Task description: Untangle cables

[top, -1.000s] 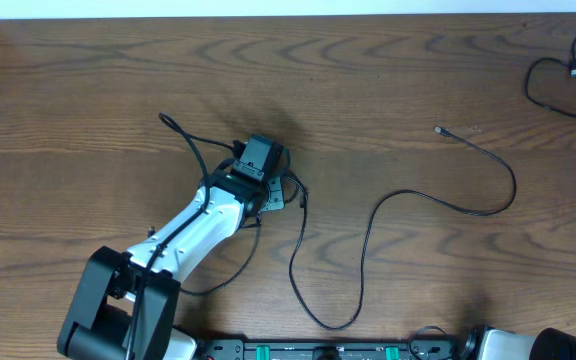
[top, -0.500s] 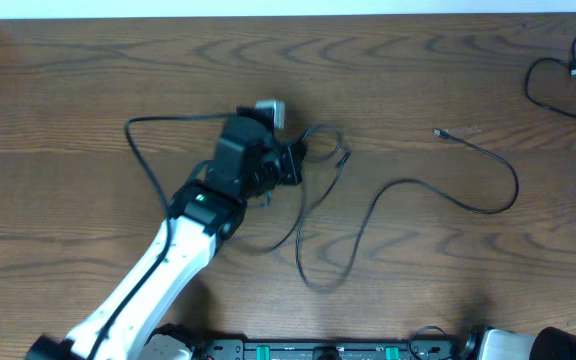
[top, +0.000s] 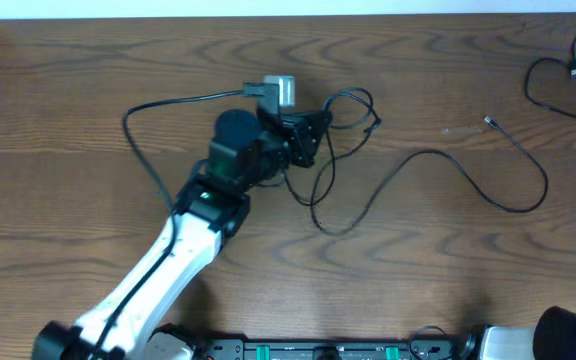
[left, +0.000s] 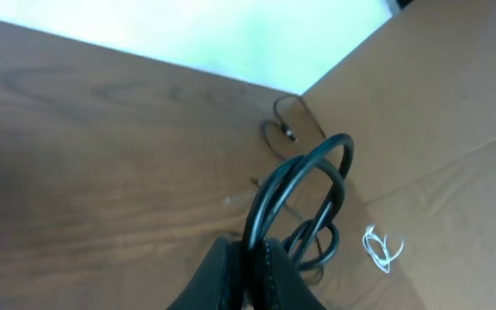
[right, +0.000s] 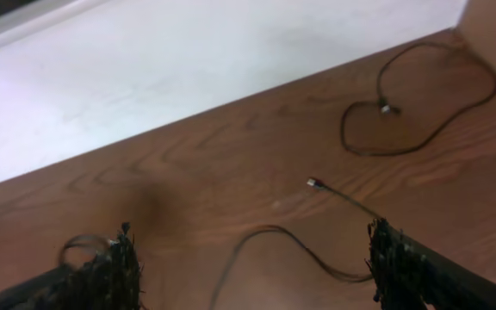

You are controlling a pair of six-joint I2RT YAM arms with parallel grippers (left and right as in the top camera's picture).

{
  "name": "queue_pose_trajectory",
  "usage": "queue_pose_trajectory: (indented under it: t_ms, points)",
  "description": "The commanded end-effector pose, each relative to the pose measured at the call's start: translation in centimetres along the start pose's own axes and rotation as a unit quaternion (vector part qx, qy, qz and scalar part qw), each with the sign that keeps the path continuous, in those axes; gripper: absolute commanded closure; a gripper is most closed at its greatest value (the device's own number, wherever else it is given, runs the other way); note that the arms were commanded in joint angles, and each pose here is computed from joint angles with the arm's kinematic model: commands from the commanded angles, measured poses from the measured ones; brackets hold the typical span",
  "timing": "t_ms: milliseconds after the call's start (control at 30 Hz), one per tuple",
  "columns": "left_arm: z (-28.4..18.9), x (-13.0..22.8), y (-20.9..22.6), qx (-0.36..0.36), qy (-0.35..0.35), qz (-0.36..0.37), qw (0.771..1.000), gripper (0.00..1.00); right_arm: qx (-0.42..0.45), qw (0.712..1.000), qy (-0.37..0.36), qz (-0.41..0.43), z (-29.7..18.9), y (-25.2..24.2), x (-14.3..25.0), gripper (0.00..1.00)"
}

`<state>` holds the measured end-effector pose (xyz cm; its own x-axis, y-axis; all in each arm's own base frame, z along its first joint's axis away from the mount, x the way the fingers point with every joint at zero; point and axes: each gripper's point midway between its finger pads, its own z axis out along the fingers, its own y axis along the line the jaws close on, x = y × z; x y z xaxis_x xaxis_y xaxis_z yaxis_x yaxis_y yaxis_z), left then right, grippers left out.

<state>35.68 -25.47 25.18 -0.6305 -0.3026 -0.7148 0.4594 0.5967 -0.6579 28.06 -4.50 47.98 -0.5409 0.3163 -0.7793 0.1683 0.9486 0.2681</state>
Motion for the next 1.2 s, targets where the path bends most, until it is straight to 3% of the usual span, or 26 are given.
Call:
queue_pose_trajectory:
  t_ms: [0,167,233,267,333,467,500,633,867,1167]
  points:
    - [2.6,1.7,-0.2,0.02,0.015,0.003,1.0,0.92,-0.017,0.999,0.029,0.015,1.6,0.2,0.6,0.16]
    - [5.8,4.0,0.3,0.039,0.024,0.011,0.999,0.92,-0.029,0.992,0.121,0.038,5.8,-0.2,3.6,0.15]
    - [6.6,5.3,1.3,0.031,0.039,0.005,0.999,0.92,-0.022,0.984,0.165,0.057,7.5,-0.9,5.4,0.05]
    - [6.8,5.8,1.8,0.026,0.046,0.002,0.999,0.92,-0.015,0.979,0.188,0.075,8.3,-1.3,6.4,0.04]
    - [7.1,6.5,2.5,0.017,0.057,-0.003,0.998,0.92,0.009,0.963,0.236,0.129,10.0,-2.4,8.8,0.01]
    - [7.1,6.9,2.8,0.011,0.065,-0.006,0.998,0.92,0.142,0.908,0.298,0.259,12.9,-6.6,14.0,0.01]
    - [7.1,6.9,2.8,0.011,0.065,-0.006,0.998,0.92,0.189,0.882,0.304,0.307,14.7,-8.3,16.1,0.01]
    - [7.0,7.2,3.0,0.007,0.07,-0.009,0.997,0.92,0.209,0.862,0.305,0.346,18.6,-9.9,19.3,0.01]
    - [7.0,7.3,3.2,0.004,0.072,-0.01,0.997,0.92,0.272,0.806,0.33,0.41,20.3,-11.8,25.7,0.01]
    - [7.0,7.4,3.2,0.003,0.074,-0.011,0.997,0.92,0.316,0.81,0.268,0.415,24.2,-15.6,30.0,0.01]
